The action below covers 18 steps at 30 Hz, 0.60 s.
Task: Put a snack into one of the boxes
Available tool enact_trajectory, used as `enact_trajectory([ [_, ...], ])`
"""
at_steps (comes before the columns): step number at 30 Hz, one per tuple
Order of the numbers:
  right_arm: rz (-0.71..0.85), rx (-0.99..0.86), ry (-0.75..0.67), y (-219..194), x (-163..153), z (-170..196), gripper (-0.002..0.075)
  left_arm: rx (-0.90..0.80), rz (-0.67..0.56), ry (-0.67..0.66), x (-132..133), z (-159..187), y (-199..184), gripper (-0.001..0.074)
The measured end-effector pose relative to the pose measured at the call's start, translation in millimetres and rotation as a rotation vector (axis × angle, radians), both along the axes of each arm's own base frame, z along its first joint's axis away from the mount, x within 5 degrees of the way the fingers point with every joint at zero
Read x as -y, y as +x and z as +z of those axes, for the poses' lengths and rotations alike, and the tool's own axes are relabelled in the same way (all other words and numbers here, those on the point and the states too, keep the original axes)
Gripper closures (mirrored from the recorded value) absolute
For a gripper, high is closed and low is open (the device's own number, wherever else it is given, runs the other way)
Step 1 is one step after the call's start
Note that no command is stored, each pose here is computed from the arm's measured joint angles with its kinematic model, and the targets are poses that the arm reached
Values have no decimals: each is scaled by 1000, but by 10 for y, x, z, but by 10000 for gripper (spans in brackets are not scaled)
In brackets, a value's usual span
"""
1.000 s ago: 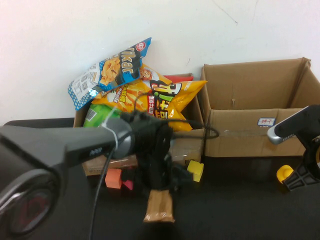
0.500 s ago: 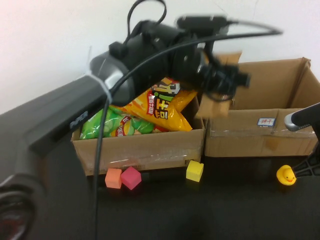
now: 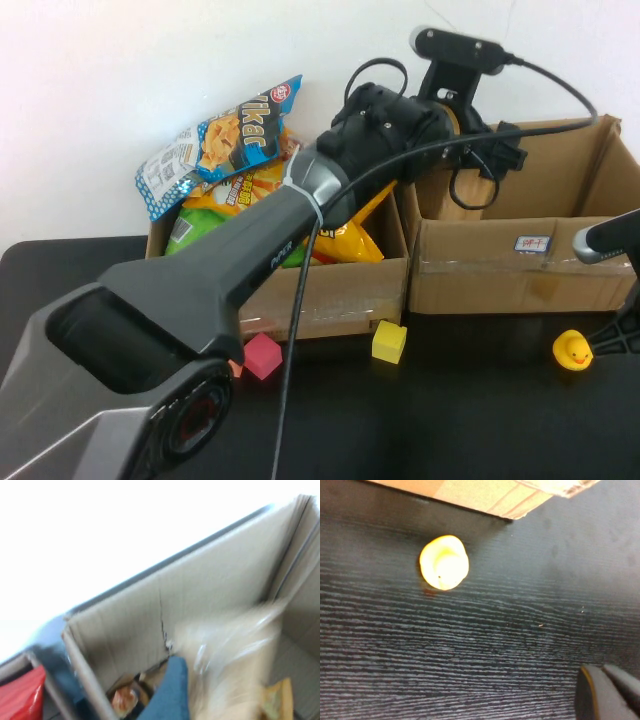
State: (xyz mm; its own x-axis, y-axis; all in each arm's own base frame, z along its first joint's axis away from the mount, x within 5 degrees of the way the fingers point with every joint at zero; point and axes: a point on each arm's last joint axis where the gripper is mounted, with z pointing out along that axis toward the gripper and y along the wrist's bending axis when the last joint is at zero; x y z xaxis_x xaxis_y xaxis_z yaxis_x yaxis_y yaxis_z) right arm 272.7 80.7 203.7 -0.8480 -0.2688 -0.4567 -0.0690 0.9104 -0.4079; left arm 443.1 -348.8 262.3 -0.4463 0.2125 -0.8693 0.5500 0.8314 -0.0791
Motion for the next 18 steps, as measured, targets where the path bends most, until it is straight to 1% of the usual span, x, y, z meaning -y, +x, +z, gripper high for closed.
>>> enact_trajectory([
  [2, 8, -6, 0, -2, -4, -3, 725, -7, -2, 33, -7, -26, 5, 75],
  [3, 15, -12, 1, -7, -7, -2, 725, -2, -2, 57, -20, -1, 4, 87],
  [4, 28, -18, 3, -10, -12, 0, 725, 4, -1, 88, -35, 26, 2, 118],
  [6, 56, -34, 7, -26, -23, 11, 725, 5, 13, 150, -85, 113, -5, 212],
  [8, 85, -48, 20, -54, -35, 44, 725, -11, 36, 208, -155, 234, -33, 357],
  [10, 120, -68, 38, -97, -47, 89, 725, -31, 65, 249, -242, 427, -89, 503],
  [12, 156, -85, 69, -151, -65, 147, 726, -35, 85, 264, -329, 660, -165, 615],
  [13, 180, -92, 87, -179, -78, 180, 726, -30, 93, 268, -379, 797, -214, 657],
  [15, 224, -105, 117, -234, -98, 239, 726, -3, 96, 266, -472, 1067, -317, 699],
  [18, 265, -122, 177, -305, -134, 324, 726, 58, 87, 267, -634, 1502, -529, 725],
])
